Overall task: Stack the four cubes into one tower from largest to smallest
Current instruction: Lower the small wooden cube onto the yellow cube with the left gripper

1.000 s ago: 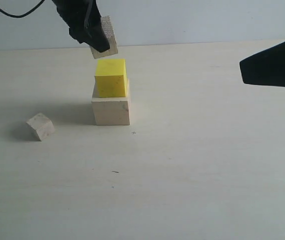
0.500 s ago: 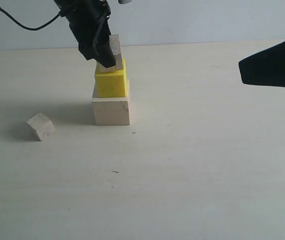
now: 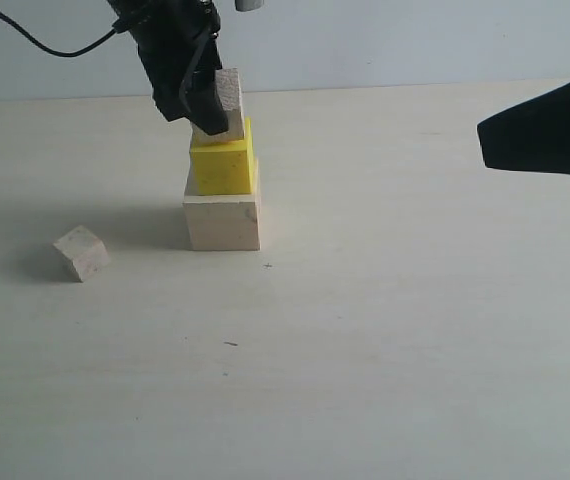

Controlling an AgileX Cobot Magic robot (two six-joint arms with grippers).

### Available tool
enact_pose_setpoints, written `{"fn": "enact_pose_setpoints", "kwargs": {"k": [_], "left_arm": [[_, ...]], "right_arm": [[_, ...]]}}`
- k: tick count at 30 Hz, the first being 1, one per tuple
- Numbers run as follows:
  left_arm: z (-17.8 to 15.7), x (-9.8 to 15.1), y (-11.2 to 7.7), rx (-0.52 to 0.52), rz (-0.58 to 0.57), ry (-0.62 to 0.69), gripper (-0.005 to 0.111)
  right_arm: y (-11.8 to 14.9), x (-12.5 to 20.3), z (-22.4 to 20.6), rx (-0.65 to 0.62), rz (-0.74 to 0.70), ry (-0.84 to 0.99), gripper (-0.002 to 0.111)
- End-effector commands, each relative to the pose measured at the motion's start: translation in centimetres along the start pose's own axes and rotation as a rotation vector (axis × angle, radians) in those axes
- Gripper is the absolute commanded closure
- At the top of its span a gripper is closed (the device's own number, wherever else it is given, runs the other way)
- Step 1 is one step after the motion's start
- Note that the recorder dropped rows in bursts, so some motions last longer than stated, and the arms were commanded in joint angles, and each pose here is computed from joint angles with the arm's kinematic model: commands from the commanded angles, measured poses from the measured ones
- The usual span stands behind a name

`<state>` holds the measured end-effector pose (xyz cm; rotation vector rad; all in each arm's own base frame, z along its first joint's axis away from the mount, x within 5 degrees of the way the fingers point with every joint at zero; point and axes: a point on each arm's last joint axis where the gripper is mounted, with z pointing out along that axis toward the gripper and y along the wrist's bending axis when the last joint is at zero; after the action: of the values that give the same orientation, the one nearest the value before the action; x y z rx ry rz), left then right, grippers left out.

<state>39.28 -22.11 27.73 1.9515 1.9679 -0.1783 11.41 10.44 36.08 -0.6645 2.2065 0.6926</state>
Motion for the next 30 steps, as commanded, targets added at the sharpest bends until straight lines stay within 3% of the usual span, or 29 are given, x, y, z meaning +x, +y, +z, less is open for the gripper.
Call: {"fn": "enact_pose_setpoints", "kwargs": {"k": [1, 30], "left_arm": [[-0.08, -0.16, 0.07, -0.005, 0.004, -0.008, 0.107], [-0.33, 0.38, -0.52, 0.007, -0.006, 0.007, 0.107]], "right_arm": [[0.00, 0.10, -0.16, -0.001, 0.006, -0.007, 0.108], [0.02, 0.25, -0.16, -0.003, 0.006, 0.009, 0.108]]}}
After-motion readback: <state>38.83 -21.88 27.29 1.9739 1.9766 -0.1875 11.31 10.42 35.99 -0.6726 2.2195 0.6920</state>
